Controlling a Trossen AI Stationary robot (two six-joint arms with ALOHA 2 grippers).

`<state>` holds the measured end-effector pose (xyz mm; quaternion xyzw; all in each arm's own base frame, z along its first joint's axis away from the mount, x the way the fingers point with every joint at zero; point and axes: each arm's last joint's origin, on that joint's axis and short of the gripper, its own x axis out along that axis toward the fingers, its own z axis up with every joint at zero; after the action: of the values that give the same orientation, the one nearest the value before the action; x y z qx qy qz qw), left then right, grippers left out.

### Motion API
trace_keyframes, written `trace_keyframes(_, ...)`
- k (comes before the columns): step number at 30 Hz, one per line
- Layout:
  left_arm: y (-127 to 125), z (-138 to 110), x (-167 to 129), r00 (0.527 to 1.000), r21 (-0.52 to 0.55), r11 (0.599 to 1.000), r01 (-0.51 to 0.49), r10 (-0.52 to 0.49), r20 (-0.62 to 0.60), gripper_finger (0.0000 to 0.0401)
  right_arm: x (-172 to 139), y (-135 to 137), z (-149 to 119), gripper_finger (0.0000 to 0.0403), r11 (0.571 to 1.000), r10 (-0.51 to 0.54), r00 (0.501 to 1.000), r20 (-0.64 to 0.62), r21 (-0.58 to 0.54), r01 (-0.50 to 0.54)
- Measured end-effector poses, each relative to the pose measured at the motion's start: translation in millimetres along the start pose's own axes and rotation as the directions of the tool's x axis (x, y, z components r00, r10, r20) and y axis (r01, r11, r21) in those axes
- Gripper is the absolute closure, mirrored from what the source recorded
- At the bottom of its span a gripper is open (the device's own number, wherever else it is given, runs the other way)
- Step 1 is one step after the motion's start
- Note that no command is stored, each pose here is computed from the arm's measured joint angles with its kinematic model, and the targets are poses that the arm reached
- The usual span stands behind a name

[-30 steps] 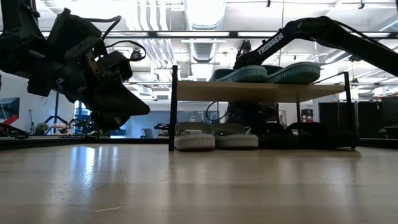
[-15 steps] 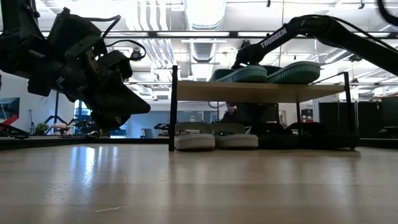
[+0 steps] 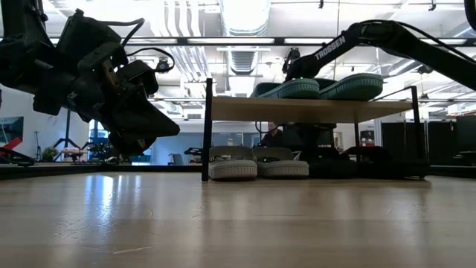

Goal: Pick and place slides into the shelf
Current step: Adjust the slides under the shelf

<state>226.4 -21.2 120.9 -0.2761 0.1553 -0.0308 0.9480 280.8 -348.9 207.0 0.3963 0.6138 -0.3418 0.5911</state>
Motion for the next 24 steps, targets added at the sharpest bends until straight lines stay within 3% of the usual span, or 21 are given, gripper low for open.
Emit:
trace_keyframes(7, -1, 2, -1, 1.0, -0.026, 1.0, 0.007, -0.007, 0.01, 0.0401, 0, -9, 1, 0.0365, 0.998, -0.053, 0.999, 0.001, 0.02, 0.053)
trace_keyframes(13, -7, 10, -5, 0.998, -0.021, 0.999, 0.035, -0.034, 0.053, 0.0401, -11, -30, 17, 0.0365, 0.956, -0.286, 0.944, 0.166, 0.111, 0.271)
trace_keyframes(20, -14, 20, -11, 0.992, -0.015, 0.998, 0.066, -0.064, 0.111, 0.0401, -73, -29, 36, 0.0365, 0.959, -0.275, 0.834, 0.479, 0.199, 0.203)
trace_keyframes(24, -19, 30, -16, 0.983, -0.013, 0.997, 0.07, -0.066, 0.174, 0.0401, -107, -18, 11, 0.0365, 0.968, -0.239, 0.796, 0.556, 0.197, 0.153)
